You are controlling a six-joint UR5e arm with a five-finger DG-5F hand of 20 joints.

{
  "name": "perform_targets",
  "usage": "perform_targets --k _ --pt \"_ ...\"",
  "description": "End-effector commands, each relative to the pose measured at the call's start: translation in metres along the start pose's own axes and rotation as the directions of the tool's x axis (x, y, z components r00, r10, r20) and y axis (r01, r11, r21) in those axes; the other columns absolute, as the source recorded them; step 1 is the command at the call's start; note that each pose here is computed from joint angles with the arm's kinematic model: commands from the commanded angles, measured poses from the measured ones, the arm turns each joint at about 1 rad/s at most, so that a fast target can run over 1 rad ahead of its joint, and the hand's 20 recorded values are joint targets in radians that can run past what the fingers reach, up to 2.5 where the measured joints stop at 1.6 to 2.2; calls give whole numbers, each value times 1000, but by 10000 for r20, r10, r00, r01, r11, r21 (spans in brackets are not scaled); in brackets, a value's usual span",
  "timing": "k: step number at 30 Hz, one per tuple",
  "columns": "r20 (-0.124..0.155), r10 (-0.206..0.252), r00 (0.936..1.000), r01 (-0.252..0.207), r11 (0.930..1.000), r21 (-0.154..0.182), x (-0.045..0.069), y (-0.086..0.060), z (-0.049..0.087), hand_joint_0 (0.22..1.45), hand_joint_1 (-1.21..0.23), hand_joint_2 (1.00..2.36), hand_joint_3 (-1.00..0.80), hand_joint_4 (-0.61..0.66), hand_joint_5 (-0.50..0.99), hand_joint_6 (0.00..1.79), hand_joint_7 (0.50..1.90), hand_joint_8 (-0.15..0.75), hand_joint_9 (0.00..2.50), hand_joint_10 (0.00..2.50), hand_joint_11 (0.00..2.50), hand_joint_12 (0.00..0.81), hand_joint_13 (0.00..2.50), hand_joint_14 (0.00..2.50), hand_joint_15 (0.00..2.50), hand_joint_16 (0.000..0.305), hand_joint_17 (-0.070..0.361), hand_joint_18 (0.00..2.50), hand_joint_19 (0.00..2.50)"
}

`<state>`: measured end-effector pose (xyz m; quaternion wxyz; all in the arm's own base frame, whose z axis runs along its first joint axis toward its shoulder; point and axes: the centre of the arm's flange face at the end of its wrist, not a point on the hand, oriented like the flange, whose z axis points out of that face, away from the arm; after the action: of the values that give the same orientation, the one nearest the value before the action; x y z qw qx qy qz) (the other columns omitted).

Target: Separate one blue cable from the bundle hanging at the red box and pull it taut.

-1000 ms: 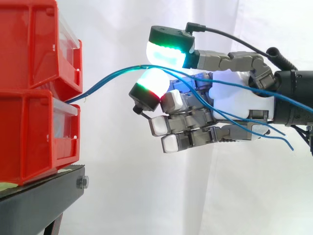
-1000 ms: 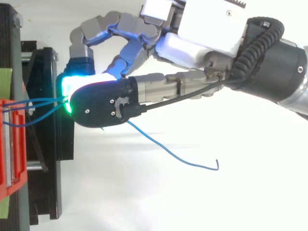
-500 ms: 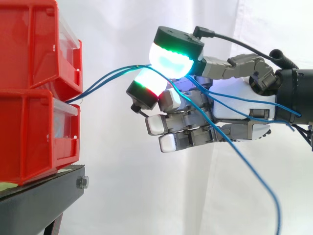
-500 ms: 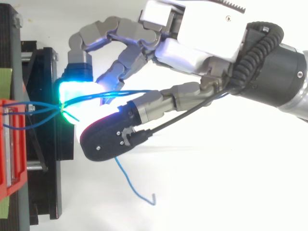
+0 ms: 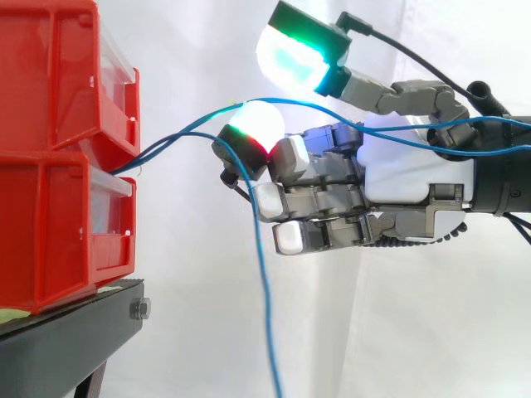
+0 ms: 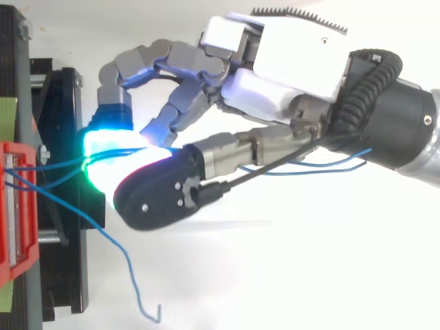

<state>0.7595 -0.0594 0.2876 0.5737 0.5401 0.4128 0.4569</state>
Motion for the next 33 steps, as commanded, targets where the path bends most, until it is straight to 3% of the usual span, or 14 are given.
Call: perform_targets --k 1,4,9,11,13,15,17,24,25,27,29,31,33 --pt "-5 7 10000 -7 10000 9 1 0 0 555 -524 1000 -500 153 -180 826 1196 327 1124 22 884 389 1055 20 602 47 107 859 638" --pt "-5 12 10000 -12 10000 -5 1 1 0 609 -508 1000 -500 142 -176 821 1228 320 1136 24 879 382 1064 22 603 46 103 847 656" --pt "-20 14 10000 -14 10000 -5 2 1 -1 605 -652 1020 -229 135 -184 845 1319 333 1129 25 908 391 1066 22 609 47 105 857 658" --pt "-36 -16 10000 16 10000 -5 3 1 -1 613 -707 1022 -188 140 -193 863 1276 334 1099 25 917 395 1060 21 611 47 106 853 649" --pt "-36 -22 10000 22 10000 9 3 0 -1 622 -752 1021 -188 134 -205 869 1253 330 1080 24 930 388 1046 22 616 48 108 851 649" --pt "-36 -37 10000 37 10000 9 3 0 -1 671 -800 1013 -330 140 -217 871 1217 316 1021 25 917 387 1017 22 605 48 107 842 629" --pt "-36 -37 10000 37 10000 9 3 0 -1 697 -778 1002 -481 150 -217 869 1201 311 1018 23 913 379 1011 21 593 48 107 844 630" --pt "-53 -71 10000 72 9999 94 4 -1 -2 665 -713 1000 -500 163 -201 863 1219 305 1049 24 895 371 1014 23 592 47 105 848 628" --pt "-53 -71 10000 72 9999 94 4 -1 -2 642 -683 1000 -500 162 -198 862 1222 310 1062 21 907 370 1014 23 595 47 105 846 631" --pt "-68 -77 9999 78 9999 108 4 -1 -2 569 -480 1000 -500 164 -185 855 1233 325 1124 24 887 386 1048 20 602 48 108 870 656" --pt "-68 -77 9999 78 9999 108 4 -1 -2 560 -404 1000 -500 159 -178 850 1238 328 1152 23 875 394 1070 22 604 48 108 872 677" --pt "-98 -77 9999 78 9999 81 7 -1 -2 580 -402 1000 -500 159 -175 847 1254 328 1164 24 889 390 1070 20 608 48 107 875 678" --pt "-114 -76 9999 77 9999 81 9 -1 -2 623 -503 1001 -479 148 -175 846 1272 332 1159 24 895 393 1069 22 608 47 106 874 684"
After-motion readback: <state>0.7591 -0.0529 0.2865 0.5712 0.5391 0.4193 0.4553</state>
